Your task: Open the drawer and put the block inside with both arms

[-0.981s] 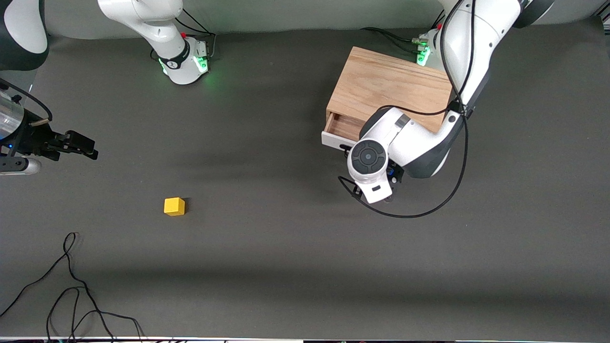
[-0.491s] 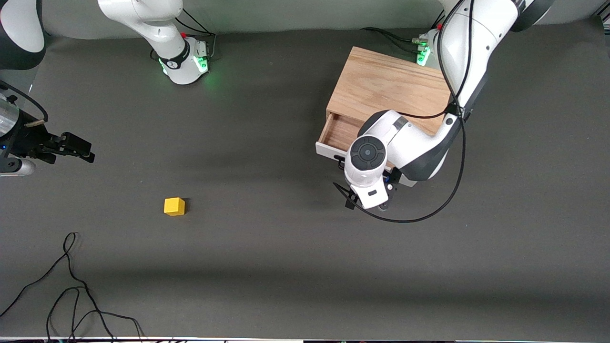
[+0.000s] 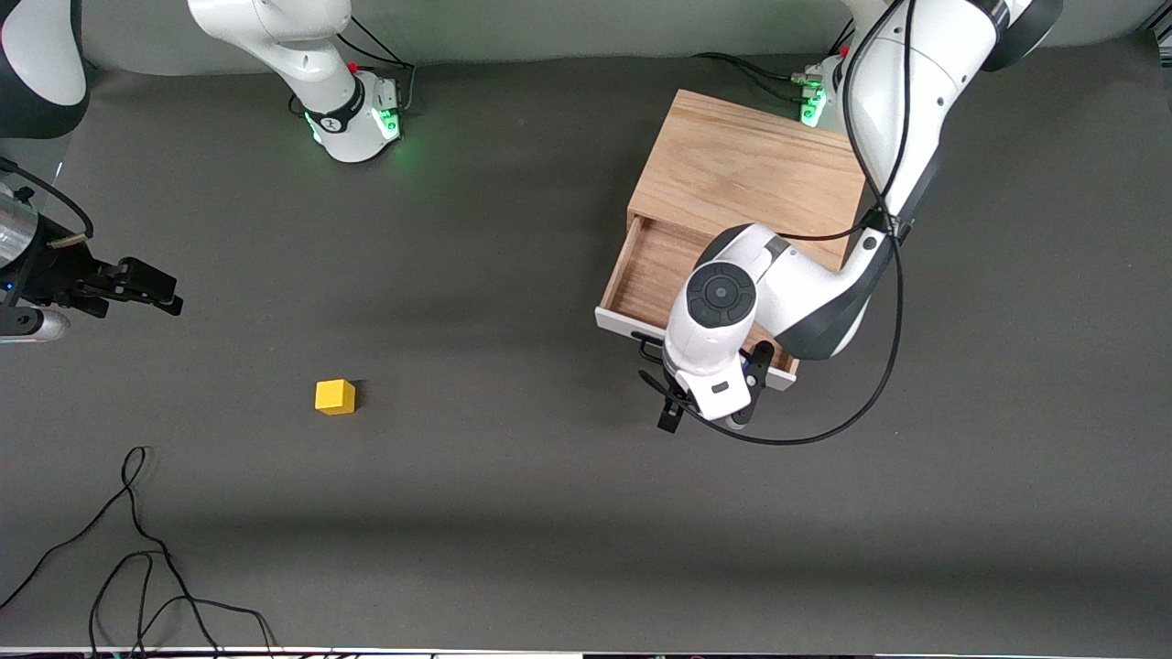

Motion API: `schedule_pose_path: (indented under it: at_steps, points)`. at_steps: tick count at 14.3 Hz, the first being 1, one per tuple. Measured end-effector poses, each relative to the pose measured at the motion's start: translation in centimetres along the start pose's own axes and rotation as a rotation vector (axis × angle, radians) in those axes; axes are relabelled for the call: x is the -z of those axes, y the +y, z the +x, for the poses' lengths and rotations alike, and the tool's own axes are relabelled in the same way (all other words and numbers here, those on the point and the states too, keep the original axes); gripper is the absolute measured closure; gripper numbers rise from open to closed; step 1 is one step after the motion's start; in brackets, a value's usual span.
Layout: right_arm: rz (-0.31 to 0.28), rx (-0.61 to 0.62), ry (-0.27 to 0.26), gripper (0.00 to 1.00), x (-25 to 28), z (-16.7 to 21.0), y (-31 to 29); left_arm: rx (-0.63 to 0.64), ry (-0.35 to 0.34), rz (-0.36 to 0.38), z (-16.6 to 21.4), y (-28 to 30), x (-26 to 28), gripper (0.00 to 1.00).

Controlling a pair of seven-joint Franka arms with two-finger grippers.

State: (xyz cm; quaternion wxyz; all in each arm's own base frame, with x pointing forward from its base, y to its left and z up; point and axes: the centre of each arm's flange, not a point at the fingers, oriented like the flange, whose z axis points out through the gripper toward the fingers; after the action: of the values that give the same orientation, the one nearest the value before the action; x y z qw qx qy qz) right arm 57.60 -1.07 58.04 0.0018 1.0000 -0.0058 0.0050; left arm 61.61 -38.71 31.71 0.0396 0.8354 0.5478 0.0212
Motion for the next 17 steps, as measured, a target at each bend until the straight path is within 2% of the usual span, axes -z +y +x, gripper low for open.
schedule_pose_path:
  at_steps: [3,6,8,10,13,15,17]
  points:
    - [0.000,0.002,-0.001,0.00,-0.3,0.3,-0.1,0.011,0.010,-0.033,0.7,1.3,2.6,0.00]
    - [0.000,0.009,0.008,0.00,-0.5,0.6,-0.5,0.004,0.040,-0.022,2.2,2.0,7.7,0.00]
    - [0.000,0.011,0.004,0.00,-0.8,0.7,-0.6,-0.040,0.038,0.001,4.8,1.5,12.6,0.00]
    - [0.000,0.011,0.009,0.00,-1.3,1.0,-0.7,-0.131,-0.021,0.048,9.6,-0.3,18.2,0.00]
    - [0.001,0.015,0.026,0.00,-3.8,1.9,-0.9,-0.286,-0.099,0.117,19.2,-4.7,24.8,0.00]
    - [0.001,0.030,0.037,0.00,-8.1,2.4,-1.8,-0.414,-0.123,0.147,25.0,-7.9,26.9,0.00]
    - [0.002,0.042,0.034,0.00,-13.4,2.2,-2.6,-0.550,-0.152,0.172,29.4,-10.6,27.1,0.00]
